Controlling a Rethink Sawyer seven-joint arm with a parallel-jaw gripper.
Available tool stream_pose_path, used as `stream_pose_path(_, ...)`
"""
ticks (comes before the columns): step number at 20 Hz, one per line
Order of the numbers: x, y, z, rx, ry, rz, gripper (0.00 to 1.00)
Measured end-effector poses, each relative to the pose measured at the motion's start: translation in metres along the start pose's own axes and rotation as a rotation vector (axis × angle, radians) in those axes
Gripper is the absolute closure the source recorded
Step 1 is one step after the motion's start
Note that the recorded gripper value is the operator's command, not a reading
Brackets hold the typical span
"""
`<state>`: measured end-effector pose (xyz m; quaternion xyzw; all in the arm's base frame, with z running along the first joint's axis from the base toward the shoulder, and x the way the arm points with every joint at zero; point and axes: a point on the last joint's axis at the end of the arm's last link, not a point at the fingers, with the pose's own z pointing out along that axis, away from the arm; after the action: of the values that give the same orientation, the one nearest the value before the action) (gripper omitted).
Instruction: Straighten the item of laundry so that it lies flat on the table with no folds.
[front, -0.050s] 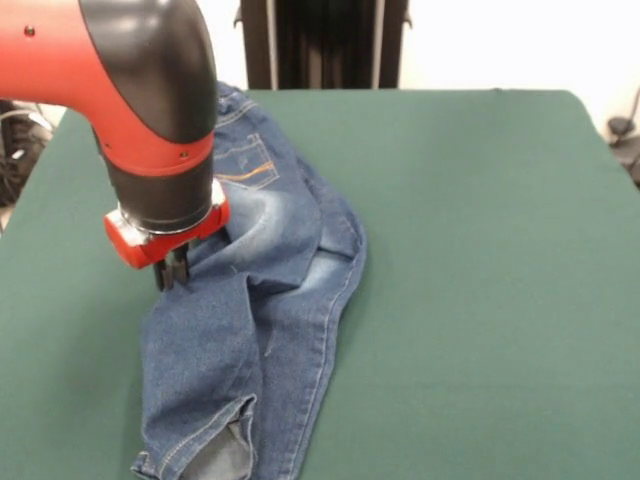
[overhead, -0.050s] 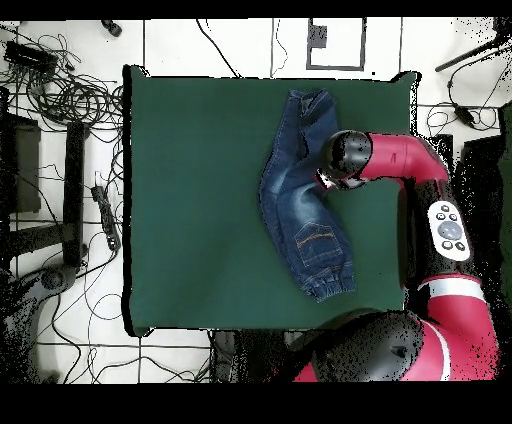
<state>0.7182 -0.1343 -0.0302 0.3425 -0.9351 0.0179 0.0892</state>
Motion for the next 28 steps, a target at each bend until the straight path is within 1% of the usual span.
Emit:
stream_pose_path(4, -0.008, -0.008, 0.000, 0.013, -0.018, -0.028, 1.00)
stream_pose_path(6, -0.012, -0.012, 0.000, 0.021, -0.027, -0.055, 1.00)
stream_pose_path(7, -0.015, -0.016, 0.000, 0.029, -0.033, -0.081, 1.00)
stream_pose_path(8, -0.017, -0.018, 0.002, 0.031, -0.036, -0.095, 1.00)
stream_pose_path(11, -0.021, -0.021, 0.005, 0.034, -0.042, -0.126, 1.00)
stream_pose_path(12, -0.024, -0.022, 0.009, 0.031, -0.047, -0.150, 1.00)
stream_pose_path(14, -0.026, -0.022, 0.010, 0.028, -0.048, -0.164, 1.00)
stream_pose_path(18, -0.027, -0.025, 0.009, 0.017, -0.038, -0.177, 1.00)
stream_pose_path(22, -0.030, -0.027, 0.009, 0.003, -0.025, -0.172, 1.00)
stream_pose_path(28, -0.032, -0.029, 0.009, 0.001, -0.024, -0.166, 1.00)
